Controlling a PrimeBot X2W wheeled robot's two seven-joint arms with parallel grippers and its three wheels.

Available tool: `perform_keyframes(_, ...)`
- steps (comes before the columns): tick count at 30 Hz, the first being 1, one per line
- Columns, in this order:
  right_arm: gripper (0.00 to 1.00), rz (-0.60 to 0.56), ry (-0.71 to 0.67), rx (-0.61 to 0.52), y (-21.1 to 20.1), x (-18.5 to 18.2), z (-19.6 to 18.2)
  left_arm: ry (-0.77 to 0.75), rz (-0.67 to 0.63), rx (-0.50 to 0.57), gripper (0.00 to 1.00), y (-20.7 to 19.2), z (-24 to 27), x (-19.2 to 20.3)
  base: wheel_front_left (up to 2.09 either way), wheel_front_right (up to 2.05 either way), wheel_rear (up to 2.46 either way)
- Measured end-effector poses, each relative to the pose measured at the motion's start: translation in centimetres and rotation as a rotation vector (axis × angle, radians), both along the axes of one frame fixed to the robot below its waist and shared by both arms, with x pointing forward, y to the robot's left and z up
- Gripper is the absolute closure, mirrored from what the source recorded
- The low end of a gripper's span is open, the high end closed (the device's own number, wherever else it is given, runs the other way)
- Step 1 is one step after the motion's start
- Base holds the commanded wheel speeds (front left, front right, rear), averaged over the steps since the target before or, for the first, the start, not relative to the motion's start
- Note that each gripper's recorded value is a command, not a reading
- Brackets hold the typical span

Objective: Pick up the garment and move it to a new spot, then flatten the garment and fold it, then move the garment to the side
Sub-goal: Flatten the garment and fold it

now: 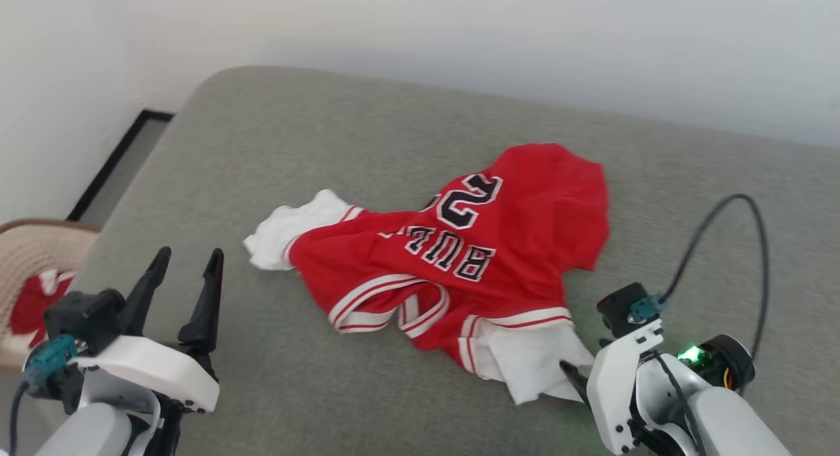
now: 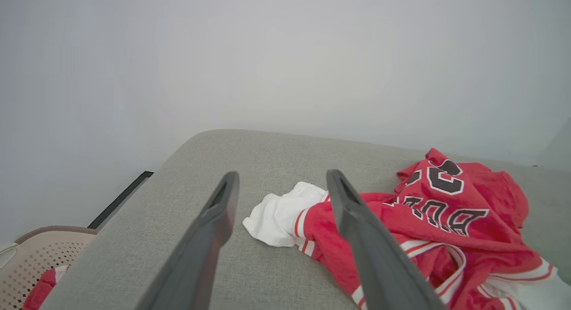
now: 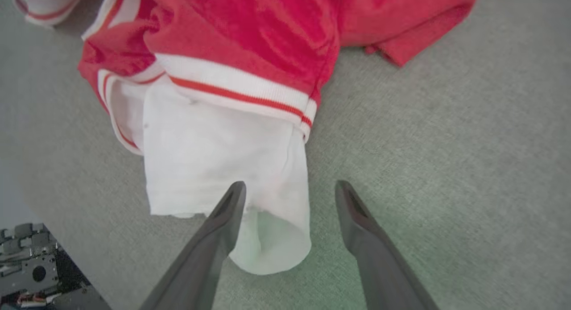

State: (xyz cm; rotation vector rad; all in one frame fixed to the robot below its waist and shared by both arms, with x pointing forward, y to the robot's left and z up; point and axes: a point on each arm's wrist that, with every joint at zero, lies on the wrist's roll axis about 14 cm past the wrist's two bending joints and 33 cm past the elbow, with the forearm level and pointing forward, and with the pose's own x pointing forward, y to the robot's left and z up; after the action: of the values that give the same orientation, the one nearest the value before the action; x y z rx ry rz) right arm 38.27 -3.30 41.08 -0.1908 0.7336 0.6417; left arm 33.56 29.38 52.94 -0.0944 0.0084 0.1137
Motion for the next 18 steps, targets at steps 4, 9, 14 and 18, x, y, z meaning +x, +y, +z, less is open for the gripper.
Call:
perform_keyframes(4, 0.00, 0.070, 0.070, -0.087, 0.7, -0.2, -1.5, -0.009, 0.049, -0.027, 0.00, 0.6, -0.4, -1.3, 0.00, 0.00, 0.00)
perform_keyframes(9, 0.00, 0.134, 0.142, -0.157, 1.7, -0.4, -3.4, -0.057, 0.123, -0.028, 0.00, 1.9, 0.5, -2.6, 0.00, 0.00, 0.00)
perform_keyframes(14, 1.00, 0.146, 0.191, -0.184, 2.0, 0.4, -4.5, -0.080, 0.155, -0.036, 0.00, 2.2, 0.3, -3.8, 0.00, 0.00, 0.00)
perform_keyframes(18, 1.00, 0.133, 0.178, -0.188, 1.5, 1.5, -4.0, -0.106, 0.170, -0.047, 0.00, 2.5, 0.6, -4.1, 0.00, 0.00, 0.00)
